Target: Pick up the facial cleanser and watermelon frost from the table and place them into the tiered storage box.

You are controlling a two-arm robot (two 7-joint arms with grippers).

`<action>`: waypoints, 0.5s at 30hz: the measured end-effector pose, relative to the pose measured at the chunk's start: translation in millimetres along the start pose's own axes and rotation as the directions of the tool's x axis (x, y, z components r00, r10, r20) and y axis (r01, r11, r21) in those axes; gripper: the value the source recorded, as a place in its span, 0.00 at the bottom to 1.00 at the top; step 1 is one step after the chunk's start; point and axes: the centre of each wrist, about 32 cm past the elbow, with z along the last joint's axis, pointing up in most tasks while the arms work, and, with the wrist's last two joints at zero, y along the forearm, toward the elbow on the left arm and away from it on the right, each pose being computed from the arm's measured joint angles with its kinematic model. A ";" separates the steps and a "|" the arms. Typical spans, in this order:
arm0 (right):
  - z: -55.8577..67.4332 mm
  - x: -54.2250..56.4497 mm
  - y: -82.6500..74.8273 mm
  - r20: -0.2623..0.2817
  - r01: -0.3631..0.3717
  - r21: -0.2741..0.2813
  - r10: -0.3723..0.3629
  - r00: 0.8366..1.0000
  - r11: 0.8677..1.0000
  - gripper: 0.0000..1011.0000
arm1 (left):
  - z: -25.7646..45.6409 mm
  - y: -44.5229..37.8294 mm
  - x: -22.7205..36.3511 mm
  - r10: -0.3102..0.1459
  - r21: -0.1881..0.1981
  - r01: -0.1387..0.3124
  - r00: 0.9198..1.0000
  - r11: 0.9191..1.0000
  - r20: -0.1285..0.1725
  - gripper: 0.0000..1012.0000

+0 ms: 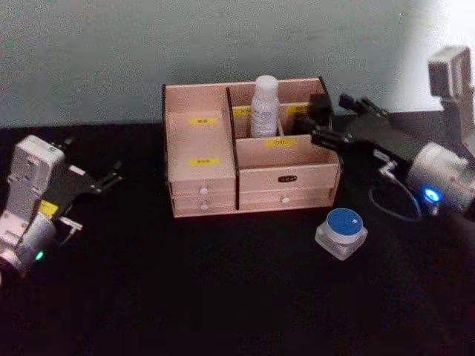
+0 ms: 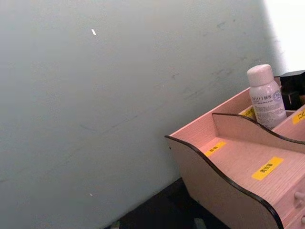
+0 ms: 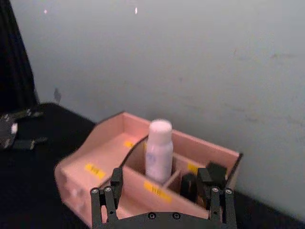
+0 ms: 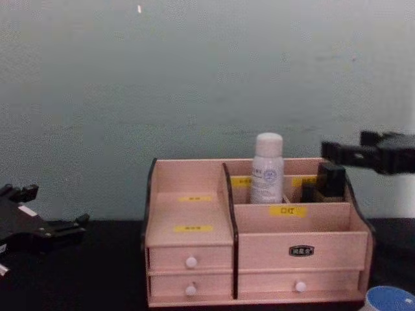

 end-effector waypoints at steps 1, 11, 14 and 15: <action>-1.1 -0.3 -3.5 0.002 -0.002 -0.005 0.002 1.000 1.000 0.99 | 0.0 0.0 0.0 0.000 0.000 0.000 1.000 1.000 0.000 0.99; -22.5 -10.2 -47.7 0.005 -0.028 -0.100 0.029 1.000 0.995 0.99 | 0.0 0.0 0.0 0.000 0.000 0.000 1.000 1.000 0.000 0.99; -30.3 -13.7 -56.3 -0.012 -0.028 -0.137 0.027 1.000 0.990 0.99 | 0.0 0.0 0.0 0.000 0.000 0.000 1.000 1.000 0.000 0.99; -31.7 -14.2 -57.6 -0.015 -0.028 -0.143 0.026 1.000 0.989 0.99 | 0.0 0.0 0.0 0.000 0.000 0.000 1.000 1.000 0.000 0.99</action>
